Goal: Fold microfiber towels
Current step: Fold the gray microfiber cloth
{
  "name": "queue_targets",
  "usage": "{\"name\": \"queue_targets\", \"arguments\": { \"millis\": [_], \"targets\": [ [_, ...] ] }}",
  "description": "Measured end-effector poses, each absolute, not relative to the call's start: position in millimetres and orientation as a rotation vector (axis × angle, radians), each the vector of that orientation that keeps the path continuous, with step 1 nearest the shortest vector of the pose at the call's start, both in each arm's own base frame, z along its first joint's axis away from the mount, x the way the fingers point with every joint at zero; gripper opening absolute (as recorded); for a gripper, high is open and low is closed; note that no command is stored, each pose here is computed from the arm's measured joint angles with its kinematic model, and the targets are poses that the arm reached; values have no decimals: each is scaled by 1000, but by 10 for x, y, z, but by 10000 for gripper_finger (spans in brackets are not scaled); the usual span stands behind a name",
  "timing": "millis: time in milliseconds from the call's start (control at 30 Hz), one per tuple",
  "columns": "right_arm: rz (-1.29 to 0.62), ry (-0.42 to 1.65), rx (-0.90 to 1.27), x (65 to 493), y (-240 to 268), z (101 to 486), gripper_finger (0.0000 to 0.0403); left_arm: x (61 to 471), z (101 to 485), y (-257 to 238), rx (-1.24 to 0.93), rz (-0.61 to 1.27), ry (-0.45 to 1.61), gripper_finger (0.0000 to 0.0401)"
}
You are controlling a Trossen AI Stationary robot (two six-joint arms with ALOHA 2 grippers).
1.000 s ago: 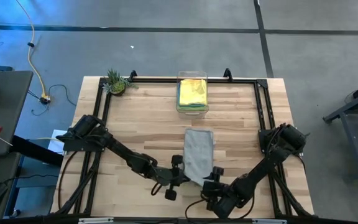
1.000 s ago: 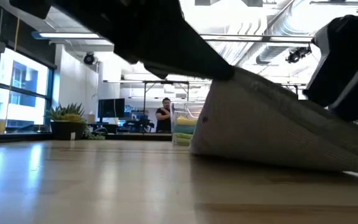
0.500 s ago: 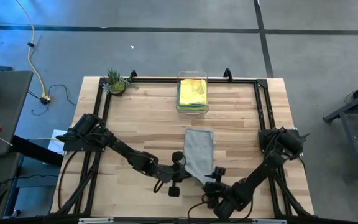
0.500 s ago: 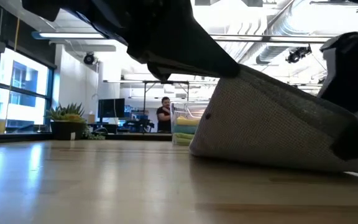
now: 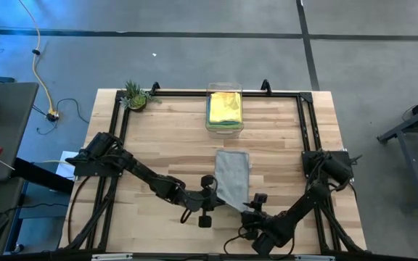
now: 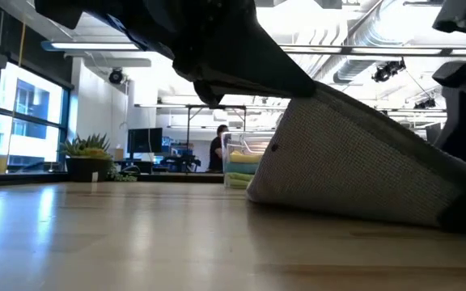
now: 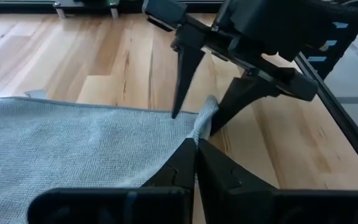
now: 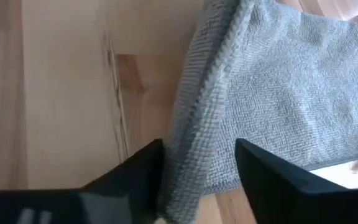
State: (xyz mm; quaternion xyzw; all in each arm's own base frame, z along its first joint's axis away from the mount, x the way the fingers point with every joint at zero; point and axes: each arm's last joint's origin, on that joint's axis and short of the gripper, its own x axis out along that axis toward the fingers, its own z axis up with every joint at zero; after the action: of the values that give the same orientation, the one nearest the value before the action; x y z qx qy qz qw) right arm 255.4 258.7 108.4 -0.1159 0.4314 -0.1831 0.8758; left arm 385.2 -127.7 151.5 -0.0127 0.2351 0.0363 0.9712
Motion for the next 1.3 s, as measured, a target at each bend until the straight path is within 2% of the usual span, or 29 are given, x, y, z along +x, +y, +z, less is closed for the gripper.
{"name": "queue_targets", "arguments": {
  "millis": [267,500,733,1000,1300],
  "targets": [
    [-374,902,-252,2526,2612,1069,94,3835,1491,-1271,-54,89,487,0],
    [-363,903,-267,2480,2645,1069,38,3807,1459,-1288,-65,114,517,0],
    [-352,904,-282,2425,2653,1239,30,3698,1437,-1400,-82,145,578,0],
    [-315,952,-344,2517,2622,1666,29,3473,1810,-1478,-57,274,537,0],
    [-216,945,-328,2633,2776,1996,29,3253,2042,-1742,-163,269,463,0]
  ]
}}
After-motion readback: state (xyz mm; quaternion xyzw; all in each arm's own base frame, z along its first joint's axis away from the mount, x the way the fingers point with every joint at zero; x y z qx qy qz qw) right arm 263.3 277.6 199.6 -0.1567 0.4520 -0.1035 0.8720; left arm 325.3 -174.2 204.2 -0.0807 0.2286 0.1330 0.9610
